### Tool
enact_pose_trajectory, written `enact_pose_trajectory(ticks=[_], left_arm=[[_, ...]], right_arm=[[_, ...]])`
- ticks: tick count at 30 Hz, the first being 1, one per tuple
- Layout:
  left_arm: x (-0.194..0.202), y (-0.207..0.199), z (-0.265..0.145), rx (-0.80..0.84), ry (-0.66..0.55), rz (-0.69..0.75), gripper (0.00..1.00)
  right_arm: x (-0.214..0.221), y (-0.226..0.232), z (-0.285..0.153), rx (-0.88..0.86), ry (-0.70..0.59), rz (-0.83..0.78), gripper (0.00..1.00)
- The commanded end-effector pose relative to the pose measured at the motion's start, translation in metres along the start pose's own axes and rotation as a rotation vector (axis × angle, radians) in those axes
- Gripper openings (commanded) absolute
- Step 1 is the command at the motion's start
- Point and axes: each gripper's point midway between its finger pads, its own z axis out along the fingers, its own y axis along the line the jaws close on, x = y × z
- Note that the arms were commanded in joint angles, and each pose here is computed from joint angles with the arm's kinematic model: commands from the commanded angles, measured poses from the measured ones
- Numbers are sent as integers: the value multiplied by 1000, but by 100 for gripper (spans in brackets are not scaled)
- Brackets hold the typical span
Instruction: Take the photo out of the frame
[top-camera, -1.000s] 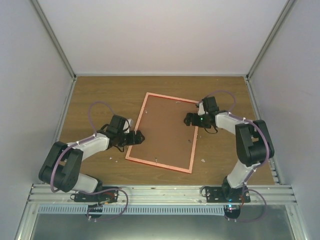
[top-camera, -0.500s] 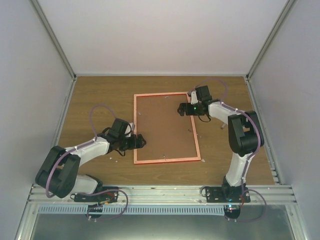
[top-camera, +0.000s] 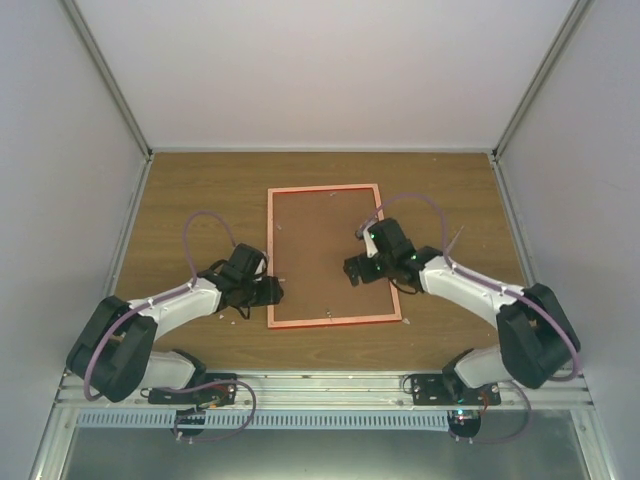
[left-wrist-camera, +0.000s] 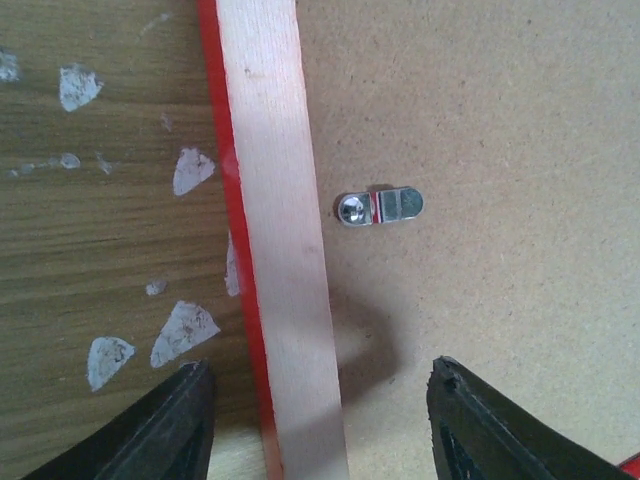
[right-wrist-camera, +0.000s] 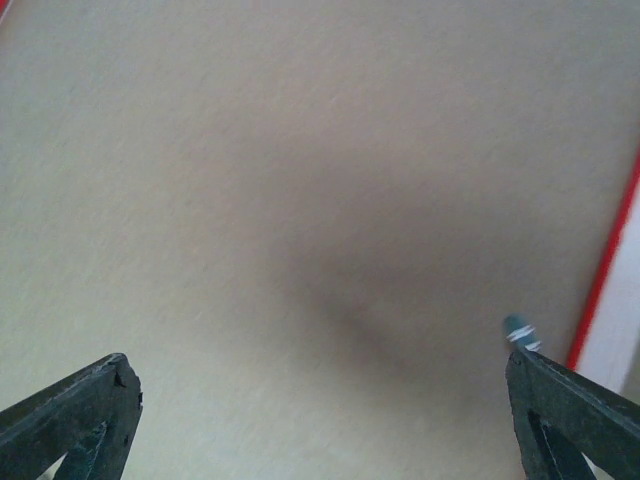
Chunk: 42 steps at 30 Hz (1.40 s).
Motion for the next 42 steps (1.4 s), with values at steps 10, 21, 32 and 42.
enact_pose_trajectory(ticks=[10,21,32,42], left_arm=[[6,9,3,-91,6,8,35],[-16,3,10,-116,-11,36,13],[-59,3,3,-116,-69,10,4],[-76,27,-11,-115,-112,-75,0]], right_arm=[[32,69,-23,29,-100,-343,100],[43,127,-31,-48,-254,-708,99],[64,155,-37,71,-325,-973,98],[87,161,-4,150,-254,-1116,94]])
